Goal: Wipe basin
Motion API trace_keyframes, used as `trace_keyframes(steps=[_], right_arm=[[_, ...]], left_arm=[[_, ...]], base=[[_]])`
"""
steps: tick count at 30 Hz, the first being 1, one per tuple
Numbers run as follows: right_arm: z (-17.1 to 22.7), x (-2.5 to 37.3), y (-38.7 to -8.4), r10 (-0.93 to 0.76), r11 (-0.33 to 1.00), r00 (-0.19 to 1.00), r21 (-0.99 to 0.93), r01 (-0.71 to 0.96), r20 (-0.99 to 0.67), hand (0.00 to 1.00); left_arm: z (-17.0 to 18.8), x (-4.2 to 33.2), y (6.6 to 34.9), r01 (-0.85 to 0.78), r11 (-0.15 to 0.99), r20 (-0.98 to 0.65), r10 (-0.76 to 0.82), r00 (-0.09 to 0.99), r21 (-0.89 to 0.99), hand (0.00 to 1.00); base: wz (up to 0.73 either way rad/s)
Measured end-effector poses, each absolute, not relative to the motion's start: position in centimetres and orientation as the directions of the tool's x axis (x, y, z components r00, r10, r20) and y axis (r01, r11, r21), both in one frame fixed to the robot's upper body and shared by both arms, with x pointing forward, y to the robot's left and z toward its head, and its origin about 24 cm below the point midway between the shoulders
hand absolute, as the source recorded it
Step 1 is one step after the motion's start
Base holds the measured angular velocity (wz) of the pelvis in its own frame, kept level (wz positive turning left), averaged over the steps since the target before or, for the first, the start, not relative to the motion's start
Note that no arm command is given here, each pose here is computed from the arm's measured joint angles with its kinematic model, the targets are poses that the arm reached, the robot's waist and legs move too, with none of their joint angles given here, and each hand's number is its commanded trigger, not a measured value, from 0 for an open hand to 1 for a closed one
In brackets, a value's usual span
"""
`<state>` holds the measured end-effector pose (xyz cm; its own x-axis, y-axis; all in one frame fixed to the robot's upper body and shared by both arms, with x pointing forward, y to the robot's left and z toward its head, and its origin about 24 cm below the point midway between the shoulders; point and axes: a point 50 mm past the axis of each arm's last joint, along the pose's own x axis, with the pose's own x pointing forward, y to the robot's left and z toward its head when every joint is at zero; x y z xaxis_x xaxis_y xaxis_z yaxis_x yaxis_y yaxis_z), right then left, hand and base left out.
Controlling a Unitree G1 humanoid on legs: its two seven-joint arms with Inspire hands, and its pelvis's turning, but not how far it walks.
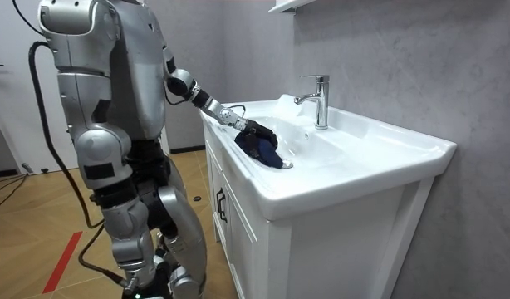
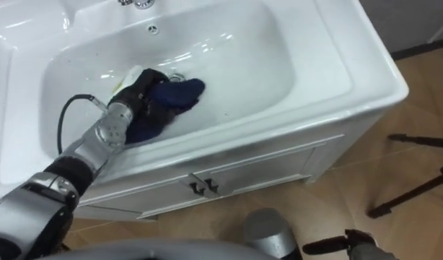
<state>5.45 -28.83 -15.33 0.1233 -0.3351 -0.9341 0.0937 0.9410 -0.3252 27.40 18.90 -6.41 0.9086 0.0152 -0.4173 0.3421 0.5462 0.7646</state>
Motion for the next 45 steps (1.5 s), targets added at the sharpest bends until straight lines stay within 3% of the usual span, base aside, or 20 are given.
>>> trace_keyframes(steps=[8, 18, 25, 36, 45], right_arm=[[-15.2, 4.9, -29.4, -0.351, 0.931, 0.109, -0.334, 0.150, -0.930, 0.00], [-15.3, 4.2, -29.4, -0.364, 0.917, 0.085, -0.341, 0.207, -0.928, 0.00], [-15.3, 4.3, -29.3, -0.383, 0.921, 0.094, -0.372, 0.114, -0.919, 0.00], [-15.6, 4.8, -28.3, -0.359, 0.931, 0.142, -0.344, 0.118, -0.923, 0.00], [-15.7, 5.5, -27.7, -0.339, 0.940, 0.181, -0.327, 0.095, -0.923, 0.00]], left_arm=[[-7.2, 25.2, 21.4, 0.282, 0.422, -0.361, 0.119, 0.925, 0.862, 1.00], [-7.9, 23.3, 21.9, 0.262, 0.398, -0.347, 0.156, 0.925, 0.879, 1.00], [-8.0, 22.5, 21.9, 0.262, 0.403, -0.348, 0.155, 0.924, 0.877, 1.00], [-6.4, 23.5, 20.9, 0.210, 0.415, -0.281, 0.117, 0.952, 0.885, 1.00], [-1.5, 25.8, 21.0, -0.011, 0.389, -0.042, 0.128, 0.991, 0.921, 1.00]], base=[[0.02], [-0.01], [0.04], [0.16], [0.11]])
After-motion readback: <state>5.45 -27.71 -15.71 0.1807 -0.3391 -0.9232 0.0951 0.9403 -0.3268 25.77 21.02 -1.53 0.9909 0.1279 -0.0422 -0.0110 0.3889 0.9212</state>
